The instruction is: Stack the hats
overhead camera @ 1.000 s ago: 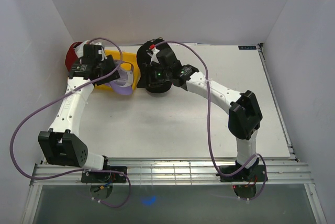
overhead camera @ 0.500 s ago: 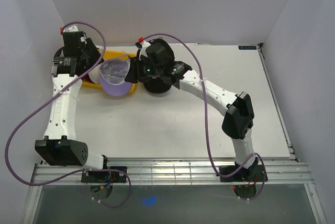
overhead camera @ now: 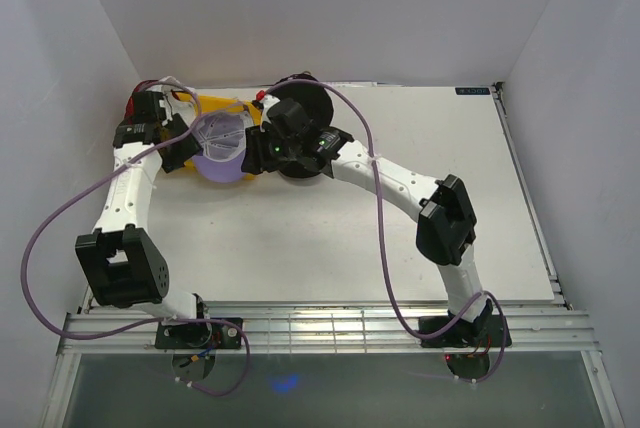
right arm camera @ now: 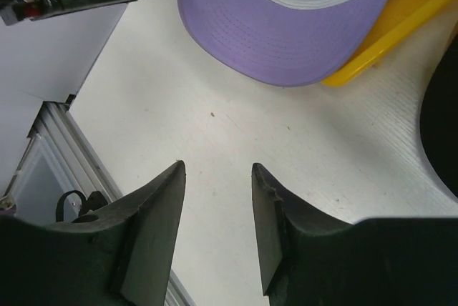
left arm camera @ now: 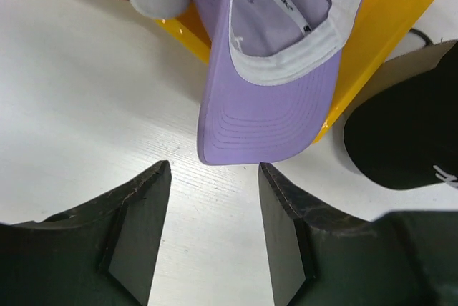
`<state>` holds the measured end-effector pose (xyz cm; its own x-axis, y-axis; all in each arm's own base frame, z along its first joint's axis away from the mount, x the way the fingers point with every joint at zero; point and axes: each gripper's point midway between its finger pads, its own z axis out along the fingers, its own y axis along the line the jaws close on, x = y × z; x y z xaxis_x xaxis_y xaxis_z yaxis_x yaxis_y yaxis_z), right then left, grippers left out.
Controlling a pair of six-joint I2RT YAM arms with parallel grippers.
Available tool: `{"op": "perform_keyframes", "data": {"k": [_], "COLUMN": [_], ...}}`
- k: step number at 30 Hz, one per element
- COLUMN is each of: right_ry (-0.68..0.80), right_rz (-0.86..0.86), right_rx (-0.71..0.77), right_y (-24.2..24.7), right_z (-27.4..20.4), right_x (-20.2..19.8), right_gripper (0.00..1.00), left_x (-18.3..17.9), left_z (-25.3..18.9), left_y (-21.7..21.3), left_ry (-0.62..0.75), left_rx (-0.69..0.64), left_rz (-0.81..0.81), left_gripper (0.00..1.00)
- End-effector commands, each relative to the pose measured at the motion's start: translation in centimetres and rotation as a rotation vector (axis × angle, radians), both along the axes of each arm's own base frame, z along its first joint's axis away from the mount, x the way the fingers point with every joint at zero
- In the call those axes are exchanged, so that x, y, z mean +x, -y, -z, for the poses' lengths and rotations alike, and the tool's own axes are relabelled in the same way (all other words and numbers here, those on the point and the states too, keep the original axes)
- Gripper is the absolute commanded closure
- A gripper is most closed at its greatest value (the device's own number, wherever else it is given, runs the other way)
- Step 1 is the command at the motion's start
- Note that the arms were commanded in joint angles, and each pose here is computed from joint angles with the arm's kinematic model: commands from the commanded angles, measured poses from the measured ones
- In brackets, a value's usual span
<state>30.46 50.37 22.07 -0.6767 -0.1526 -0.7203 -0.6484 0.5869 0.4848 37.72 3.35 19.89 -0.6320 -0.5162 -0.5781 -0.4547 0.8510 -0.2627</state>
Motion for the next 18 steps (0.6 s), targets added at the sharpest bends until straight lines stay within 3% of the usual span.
{"op": "perform_keyframes", "data": {"k": [1,18], "right_ry": [0.104,0.152], "right_rz": [0.007,-0.006], "right_rx": [0.047,-0.044], "right_y": [1.3,4.2], "right_z": [-4.7,-3.9], "right_x": [-0.1,-1.8], "right_gripper": [0.52,0.52], "left_x": [1.5,6.2], "left_z": [-0.9,3.1], "left_y": [1.6,-1.1], "left_ry": [0.098,0.035], "left_rx": [-0.070,0.026], "left_rz": [0.054,0.022], "left_gripper": [0.37,0.37]}}
